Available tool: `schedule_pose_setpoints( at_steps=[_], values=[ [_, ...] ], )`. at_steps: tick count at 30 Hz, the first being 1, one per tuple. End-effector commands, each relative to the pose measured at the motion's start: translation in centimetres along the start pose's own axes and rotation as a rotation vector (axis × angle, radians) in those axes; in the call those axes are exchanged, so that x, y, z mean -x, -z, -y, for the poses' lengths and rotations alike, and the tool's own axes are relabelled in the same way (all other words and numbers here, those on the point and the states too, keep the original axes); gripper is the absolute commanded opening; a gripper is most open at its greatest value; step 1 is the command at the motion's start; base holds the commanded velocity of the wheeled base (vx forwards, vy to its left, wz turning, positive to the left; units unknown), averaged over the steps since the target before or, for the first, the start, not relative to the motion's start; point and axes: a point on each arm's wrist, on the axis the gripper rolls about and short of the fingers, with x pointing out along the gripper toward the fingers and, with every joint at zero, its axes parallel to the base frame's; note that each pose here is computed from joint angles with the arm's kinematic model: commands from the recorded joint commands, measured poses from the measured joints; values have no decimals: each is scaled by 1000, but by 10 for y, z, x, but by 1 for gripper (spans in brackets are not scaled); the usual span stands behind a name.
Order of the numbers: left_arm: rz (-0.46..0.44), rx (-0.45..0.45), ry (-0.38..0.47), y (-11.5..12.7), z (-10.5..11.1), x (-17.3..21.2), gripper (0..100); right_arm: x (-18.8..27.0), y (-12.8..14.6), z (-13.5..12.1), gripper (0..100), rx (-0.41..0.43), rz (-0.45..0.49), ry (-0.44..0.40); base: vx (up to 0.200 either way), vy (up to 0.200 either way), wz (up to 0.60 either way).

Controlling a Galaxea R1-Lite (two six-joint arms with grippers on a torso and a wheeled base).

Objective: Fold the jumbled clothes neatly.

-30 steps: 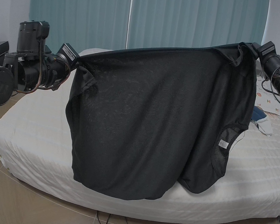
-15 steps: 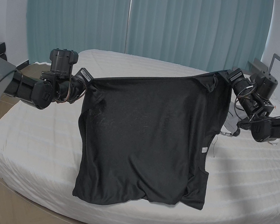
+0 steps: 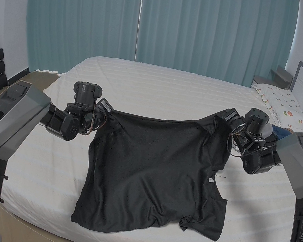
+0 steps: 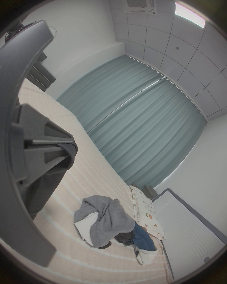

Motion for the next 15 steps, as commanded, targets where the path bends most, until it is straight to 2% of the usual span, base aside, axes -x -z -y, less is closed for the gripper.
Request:
schedule_pose_setpoints(
  at_steps=[1, 4, 5, 6, 7, 8, 10, 12, 15],
  values=[
    [-36, -8, -38, 23, -20, -18, 0, -6, 36, 25, 0, 9, -49, 50, 0, 0, 0],
    [-43, -12, -38, 33, -25, -23, 0, -9, 51, 35, 0, 12, -57, 72, 0, 0, 0],
    [-42, -12, -37, 33, -25, -24, 100, -10, 54, 37, 100, 14, -62, 75, 0, 0, 0],
    [-39, -11, -40, 36, -28, -26, 100, -9, 66, 43, 100, 22, -85, 88, 0, 0, 0],
    [-39, -11, -40, 36, -28, -26, 100, -9, 66, 43, 100, 22, -85, 88, 0, 0, 0],
    [-38, -13, -58, 41, -34, -32, 100, -6, 78, 52, 100, 36, -130, 121, 0, 0, 0],
    [-10, -18, -85, 45, -40, -39, 100, -4, 87, 63, 100, 52, -167, 157, 0, 0, 0],
    [41, -17, -120, 45, -47, -48, 100, -4, 89, 73, 100, 73, -180, 182, 0, 0, 0],
    [97, -13, -172, 44, -59, -61, 100, -7, 78, 90, 100, 118, -137, 243, 0, 0, 0]
  ],
)
